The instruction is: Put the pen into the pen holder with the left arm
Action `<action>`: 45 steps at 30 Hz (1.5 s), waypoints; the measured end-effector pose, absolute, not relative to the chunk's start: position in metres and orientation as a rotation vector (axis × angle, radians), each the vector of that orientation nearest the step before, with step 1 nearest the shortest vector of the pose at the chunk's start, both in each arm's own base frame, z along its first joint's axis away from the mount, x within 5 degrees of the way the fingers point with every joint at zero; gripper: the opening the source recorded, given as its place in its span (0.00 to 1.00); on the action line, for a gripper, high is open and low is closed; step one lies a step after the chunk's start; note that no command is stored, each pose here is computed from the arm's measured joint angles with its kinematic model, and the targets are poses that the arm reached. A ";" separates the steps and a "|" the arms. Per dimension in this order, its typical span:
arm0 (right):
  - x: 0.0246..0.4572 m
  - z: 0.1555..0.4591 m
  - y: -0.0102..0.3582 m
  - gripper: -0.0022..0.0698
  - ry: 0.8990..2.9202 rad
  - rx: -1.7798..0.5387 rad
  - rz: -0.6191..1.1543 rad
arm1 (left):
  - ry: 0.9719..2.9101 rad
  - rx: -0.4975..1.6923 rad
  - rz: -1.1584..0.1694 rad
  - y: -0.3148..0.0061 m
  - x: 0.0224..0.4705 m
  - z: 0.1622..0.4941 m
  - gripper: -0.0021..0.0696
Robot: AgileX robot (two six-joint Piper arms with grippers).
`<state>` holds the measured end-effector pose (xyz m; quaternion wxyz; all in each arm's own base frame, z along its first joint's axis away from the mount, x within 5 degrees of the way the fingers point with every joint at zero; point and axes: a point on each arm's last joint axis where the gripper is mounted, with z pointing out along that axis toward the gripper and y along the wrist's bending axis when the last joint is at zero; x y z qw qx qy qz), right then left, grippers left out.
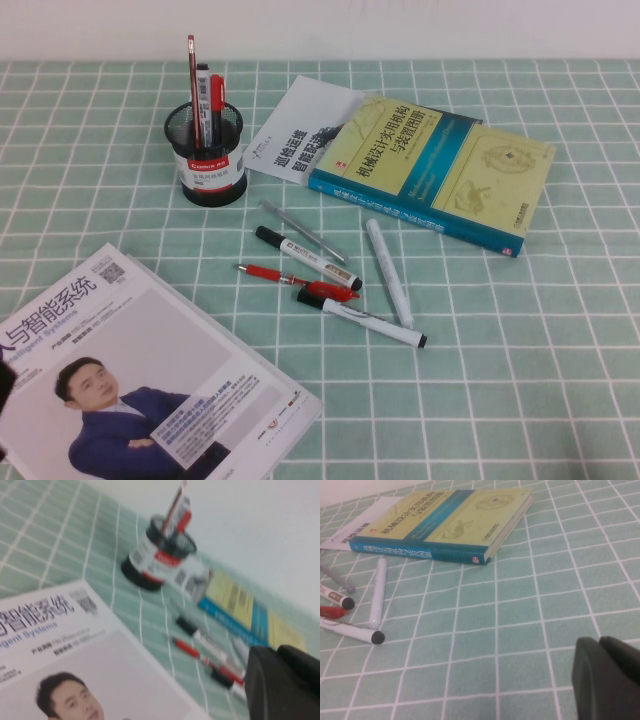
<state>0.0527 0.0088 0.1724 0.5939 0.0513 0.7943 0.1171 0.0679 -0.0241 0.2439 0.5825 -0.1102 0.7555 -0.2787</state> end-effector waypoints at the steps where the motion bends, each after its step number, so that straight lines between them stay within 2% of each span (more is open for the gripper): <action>1: 0.053 0.172 0.009 0.00 1.846 0.119 0.272 | 1.814 -0.225 -0.641 -0.027 0.072 0.251 0.03; 6: 0.053 0.172 0.009 0.00 1.846 0.119 0.272 | 2.049 -0.003 -0.570 -0.040 0.101 0.275 0.03; 10: 0.053 0.172 0.009 0.00 1.846 0.119 0.272 | 2.173 0.293 -0.524 -0.053 0.135 0.290 0.03; 15: 0.053 0.172 0.009 0.00 1.846 0.119 0.272 | 2.191 0.640 -0.565 -0.072 0.183 0.298 0.03; 20: 0.053 0.172 0.009 0.00 1.846 0.119 0.272 | 2.178 0.879 -0.632 -0.087 0.233 0.301 0.03; 25: 0.053 0.172 0.009 0.00 1.846 0.119 0.272 | 2.137 1.182 -0.644 -0.114 0.284 0.301 0.03; 34: 0.053 0.172 0.009 0.00 1.846 0.119 0.272 | 2.005 1.847 -0.400 -0.188 0.342 0.295 0.03; 40: 0.053 0.172 0.009 0.00 1.846 0.119 0.272 | 1.808 2.065 -0.230 -0.234 0.370 0.285 0.03; 45: 0.053 0.172 0.009 0.00 1.846 0.119 0.272 | 1.671 2.260 -0.136 -0.268 0.368 0.261 0.03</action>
